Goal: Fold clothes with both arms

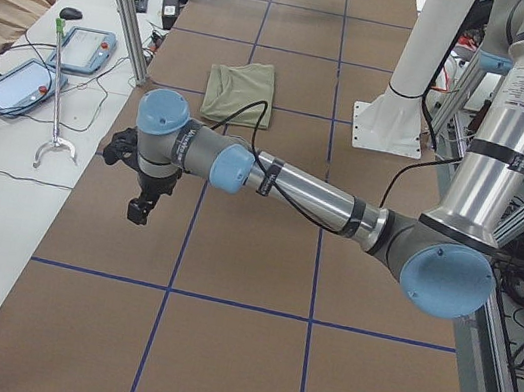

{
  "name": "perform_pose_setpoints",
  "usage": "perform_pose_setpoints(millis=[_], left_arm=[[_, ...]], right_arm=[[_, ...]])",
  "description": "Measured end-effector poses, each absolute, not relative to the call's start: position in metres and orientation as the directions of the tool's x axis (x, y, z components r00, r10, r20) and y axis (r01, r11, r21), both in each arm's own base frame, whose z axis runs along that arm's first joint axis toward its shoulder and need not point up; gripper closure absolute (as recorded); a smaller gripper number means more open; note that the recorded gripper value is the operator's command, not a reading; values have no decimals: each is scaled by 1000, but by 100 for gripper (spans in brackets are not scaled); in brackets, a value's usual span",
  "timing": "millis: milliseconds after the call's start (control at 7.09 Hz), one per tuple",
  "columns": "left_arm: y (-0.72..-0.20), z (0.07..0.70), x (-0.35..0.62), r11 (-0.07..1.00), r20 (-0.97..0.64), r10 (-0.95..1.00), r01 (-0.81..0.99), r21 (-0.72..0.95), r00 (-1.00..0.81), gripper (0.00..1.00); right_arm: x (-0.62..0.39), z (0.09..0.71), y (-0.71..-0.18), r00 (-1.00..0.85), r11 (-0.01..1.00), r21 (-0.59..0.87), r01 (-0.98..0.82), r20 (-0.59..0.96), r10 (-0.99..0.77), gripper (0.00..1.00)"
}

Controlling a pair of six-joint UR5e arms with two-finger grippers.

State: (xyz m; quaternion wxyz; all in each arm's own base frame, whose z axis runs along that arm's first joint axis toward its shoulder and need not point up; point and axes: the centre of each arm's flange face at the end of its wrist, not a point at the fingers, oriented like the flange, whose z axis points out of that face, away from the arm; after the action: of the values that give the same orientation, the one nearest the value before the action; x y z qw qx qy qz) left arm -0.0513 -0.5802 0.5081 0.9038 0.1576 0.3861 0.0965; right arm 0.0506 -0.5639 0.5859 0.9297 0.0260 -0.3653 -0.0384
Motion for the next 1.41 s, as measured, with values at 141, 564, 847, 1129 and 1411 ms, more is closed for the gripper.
perform_pose_setpoints(millis=[141,564,847,1129,1411], left_arm=[[-570,503,-50,928,-675,304,-50,368,673,0],[-542,503,-49,928,-682,307,-49,370,664,0],[-541,503,-49,927,-680,308,-49,371,666,0],[-539,500,-50,925,-678,311,-48,377,666,0],[-523,500,-51,923,-673,312,-47,381,670,0]], right_arm=[[49,590,-558,731,996,69,53,677,-86,0],[49,584,-520,728,995,83,52,679,-95,0],[48,584,-504,727,995,86,52,680,-96,0],[46,579,-503,713,994,94,53,693,-103,0],[45,569,-502,703,992,113,53,701,-118,0]])
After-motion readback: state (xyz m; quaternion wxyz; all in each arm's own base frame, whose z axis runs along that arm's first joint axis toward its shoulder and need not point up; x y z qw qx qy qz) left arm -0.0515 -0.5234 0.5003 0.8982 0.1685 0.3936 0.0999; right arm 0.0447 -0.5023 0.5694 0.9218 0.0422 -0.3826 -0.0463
